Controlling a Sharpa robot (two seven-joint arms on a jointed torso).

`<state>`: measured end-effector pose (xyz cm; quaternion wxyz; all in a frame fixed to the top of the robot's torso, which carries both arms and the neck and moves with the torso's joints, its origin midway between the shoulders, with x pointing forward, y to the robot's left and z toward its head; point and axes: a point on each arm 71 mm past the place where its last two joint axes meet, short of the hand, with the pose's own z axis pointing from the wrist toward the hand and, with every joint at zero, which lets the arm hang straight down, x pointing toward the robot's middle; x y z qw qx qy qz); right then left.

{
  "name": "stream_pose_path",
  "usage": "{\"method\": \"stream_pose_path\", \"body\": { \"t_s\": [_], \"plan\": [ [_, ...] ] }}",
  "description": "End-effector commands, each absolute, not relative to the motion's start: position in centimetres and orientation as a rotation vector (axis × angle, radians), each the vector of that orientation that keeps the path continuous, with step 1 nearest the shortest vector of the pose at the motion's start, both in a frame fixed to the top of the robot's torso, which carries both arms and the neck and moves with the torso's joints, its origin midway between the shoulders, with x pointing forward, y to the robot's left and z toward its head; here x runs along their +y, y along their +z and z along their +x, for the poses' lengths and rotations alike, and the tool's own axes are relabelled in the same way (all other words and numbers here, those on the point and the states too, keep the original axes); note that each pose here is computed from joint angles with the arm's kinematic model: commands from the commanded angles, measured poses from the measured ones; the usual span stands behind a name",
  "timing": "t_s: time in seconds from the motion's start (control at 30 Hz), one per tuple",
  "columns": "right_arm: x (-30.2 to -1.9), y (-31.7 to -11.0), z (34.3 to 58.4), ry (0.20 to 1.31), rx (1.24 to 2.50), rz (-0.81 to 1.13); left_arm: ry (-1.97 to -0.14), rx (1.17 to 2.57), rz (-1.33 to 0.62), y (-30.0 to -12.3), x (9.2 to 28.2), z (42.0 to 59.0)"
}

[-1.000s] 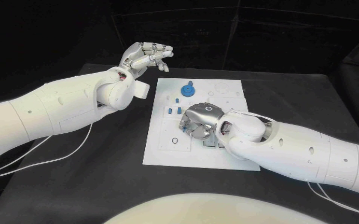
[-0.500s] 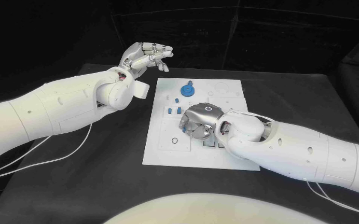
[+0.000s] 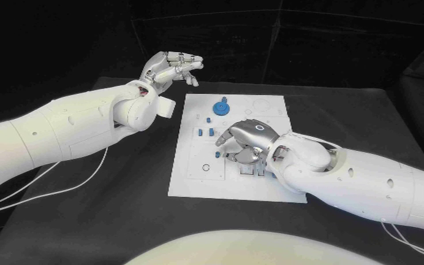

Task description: Assemble the parts on the task board

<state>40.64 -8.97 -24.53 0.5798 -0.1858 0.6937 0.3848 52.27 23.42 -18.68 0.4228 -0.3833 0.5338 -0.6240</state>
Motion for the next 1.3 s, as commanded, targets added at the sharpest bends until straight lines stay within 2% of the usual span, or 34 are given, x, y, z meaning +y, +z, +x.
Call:
{"method": "stream_pose_path", "body": {
  "t_s": [0.03,0.13,0.3,0.57,0.73,1.3],
  "plan": [
    [-9.9,-22.9,41.3,0.971,1.577,-0.315,-1.574,1.337,-0.96,-18.6,23.4,52.3],
    [-11.4,-22.1,42.2,0.931,1.611,-0.277,-1.573,1.338,-0.961,-18.6,23.5,52.3],
    [-14.7,-21.0,43.7,0.79,1.681,-0.279,-1.574,1.341,-0.962,-18.7,23.5,52.3],
    [-17.5,-20.8,44.5,0.646,1.714,-0.311,-1.576,1.344,-0.962,-18.7,23.4,52.3],
    [-17.9,-21.2,44.8,0.6,1.75,-0.337,-1.577,1.345,-0.962,-18.8,23.4,52.3],
    [-16.8,-22.4,46.1,0.551,1.808,-0.383,-1.577,1.346,-0.963,-18.8,23.4,52.3]
  ]
}}
